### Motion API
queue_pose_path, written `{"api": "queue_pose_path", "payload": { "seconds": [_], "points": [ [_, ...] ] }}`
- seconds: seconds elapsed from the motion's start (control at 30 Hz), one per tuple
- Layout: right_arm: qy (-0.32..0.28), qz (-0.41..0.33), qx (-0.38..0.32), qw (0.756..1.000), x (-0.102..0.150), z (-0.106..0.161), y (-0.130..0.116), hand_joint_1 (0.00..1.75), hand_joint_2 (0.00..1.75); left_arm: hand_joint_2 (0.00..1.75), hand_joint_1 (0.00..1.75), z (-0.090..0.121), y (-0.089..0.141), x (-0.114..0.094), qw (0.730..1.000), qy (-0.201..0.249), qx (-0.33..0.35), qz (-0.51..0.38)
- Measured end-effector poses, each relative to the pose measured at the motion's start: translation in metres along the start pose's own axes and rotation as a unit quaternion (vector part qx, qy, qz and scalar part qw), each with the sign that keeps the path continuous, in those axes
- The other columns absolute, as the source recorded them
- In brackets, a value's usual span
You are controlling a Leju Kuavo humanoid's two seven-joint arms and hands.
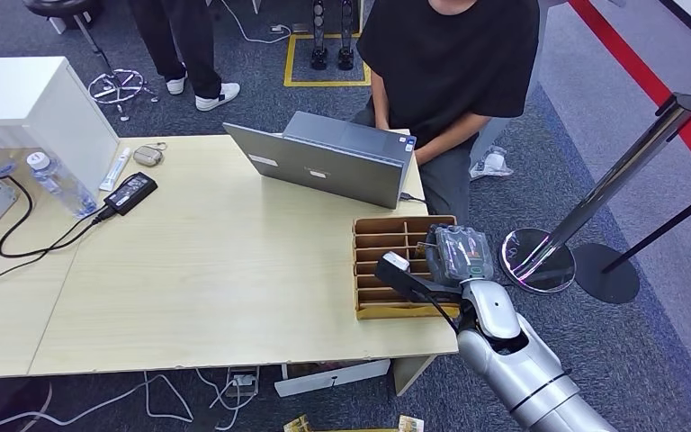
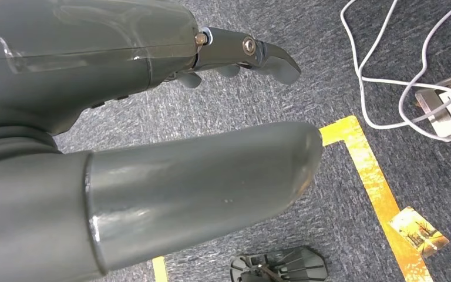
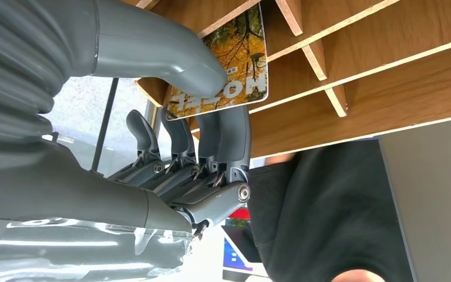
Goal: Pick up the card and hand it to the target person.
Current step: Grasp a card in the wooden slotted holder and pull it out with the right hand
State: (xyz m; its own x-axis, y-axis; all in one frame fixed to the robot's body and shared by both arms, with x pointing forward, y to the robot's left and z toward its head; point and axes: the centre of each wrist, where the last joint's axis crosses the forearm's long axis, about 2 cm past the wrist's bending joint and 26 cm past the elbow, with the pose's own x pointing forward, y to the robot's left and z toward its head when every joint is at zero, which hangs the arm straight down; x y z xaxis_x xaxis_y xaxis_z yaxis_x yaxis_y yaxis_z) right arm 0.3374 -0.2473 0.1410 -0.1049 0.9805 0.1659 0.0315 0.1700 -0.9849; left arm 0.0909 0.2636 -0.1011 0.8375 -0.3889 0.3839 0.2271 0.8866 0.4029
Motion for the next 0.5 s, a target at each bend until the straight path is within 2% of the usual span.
{"api": "queue_pose_path", "payload": {
  "seconds": [0.13,0.33,0.5],
  "points": [
    [0.000,0.000,0.000,1.000,0.0000,0.0000,0.0000,1.45,1.75,0.00,0.00,0.0000,0.0000,0.0000,1.000,0.000,0.000,0.000],
    [0.000,-0.002,0.000,1.000,-0.0001,0.0000,0.0000,1.72,1.75,0.00,0.00,0.0000,0.0000,0.0000,1.000,0.000,0.000,0.000],
    [0.000,-0.007,-0.002,1.000,-0.0001,-0.0007,-0.0009,1.75,1.75,0.00,0.00,0.0000,0.0000,0.0000,1.000,0.000,0.000,0.000]
  ]
}}
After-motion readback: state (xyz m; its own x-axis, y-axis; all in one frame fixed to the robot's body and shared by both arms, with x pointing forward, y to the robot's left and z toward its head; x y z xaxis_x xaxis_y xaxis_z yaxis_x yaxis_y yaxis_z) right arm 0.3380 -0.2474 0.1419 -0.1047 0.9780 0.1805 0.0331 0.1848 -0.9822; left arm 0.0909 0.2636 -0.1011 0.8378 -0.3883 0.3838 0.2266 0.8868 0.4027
